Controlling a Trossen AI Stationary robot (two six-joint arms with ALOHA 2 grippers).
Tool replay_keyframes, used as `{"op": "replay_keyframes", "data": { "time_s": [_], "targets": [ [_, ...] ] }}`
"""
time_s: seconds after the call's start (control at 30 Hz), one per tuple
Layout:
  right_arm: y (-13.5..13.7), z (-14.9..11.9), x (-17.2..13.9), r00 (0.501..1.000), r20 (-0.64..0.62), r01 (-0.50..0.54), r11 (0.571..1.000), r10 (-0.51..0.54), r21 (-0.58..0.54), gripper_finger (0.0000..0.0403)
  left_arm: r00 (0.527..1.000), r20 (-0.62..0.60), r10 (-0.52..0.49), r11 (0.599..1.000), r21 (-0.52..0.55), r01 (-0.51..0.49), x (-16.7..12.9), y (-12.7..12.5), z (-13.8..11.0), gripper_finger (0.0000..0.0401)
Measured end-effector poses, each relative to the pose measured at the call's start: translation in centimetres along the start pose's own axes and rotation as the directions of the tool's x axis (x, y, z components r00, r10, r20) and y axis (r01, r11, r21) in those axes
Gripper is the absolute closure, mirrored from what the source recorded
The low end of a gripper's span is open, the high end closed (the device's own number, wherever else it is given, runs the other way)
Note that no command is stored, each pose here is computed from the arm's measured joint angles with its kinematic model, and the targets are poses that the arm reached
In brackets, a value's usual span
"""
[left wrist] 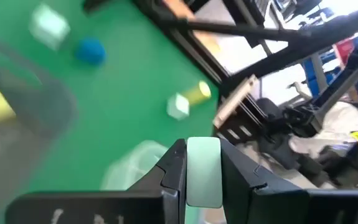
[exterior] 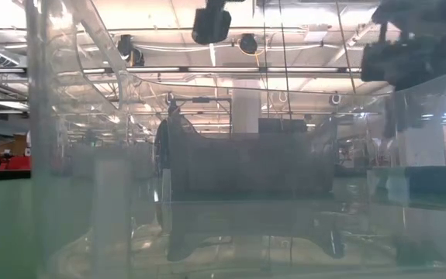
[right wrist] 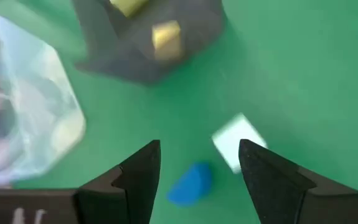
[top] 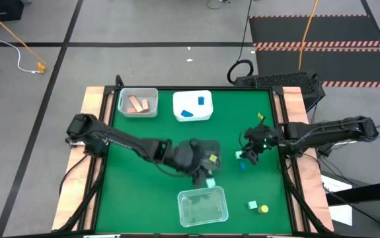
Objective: Sort & place blocks by color
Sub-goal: Put the top light blue block into the transparent bin
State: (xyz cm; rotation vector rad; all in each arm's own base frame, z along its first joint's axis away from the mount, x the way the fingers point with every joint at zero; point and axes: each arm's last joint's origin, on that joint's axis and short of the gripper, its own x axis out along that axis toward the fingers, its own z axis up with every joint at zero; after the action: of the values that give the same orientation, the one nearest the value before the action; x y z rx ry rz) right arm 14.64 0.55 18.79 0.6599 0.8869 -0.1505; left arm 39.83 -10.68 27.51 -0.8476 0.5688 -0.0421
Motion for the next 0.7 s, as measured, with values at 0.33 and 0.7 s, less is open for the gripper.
{"op": "replay_keyframes", "data": {
  "time_s": [0.33,0.7],
  "targets": [
    [0.8,-2.7,1.1,0.974,-0.128,0.209,0.956,-0.186,0.205,0.0197,0.987,-0.147,0.070,0.964,-0.246,-0.105,3.9,0.8,-5.4,0.0327],
    [1.8,-3.8,3.3,0.953,-0.194,0.270,0.943,-0.233,0.196,0.0197,0.974,-0.224,0.039,0.934,-0.340,-0.115,6.0,1.4,-7.8,0.0322]
  ]
}}
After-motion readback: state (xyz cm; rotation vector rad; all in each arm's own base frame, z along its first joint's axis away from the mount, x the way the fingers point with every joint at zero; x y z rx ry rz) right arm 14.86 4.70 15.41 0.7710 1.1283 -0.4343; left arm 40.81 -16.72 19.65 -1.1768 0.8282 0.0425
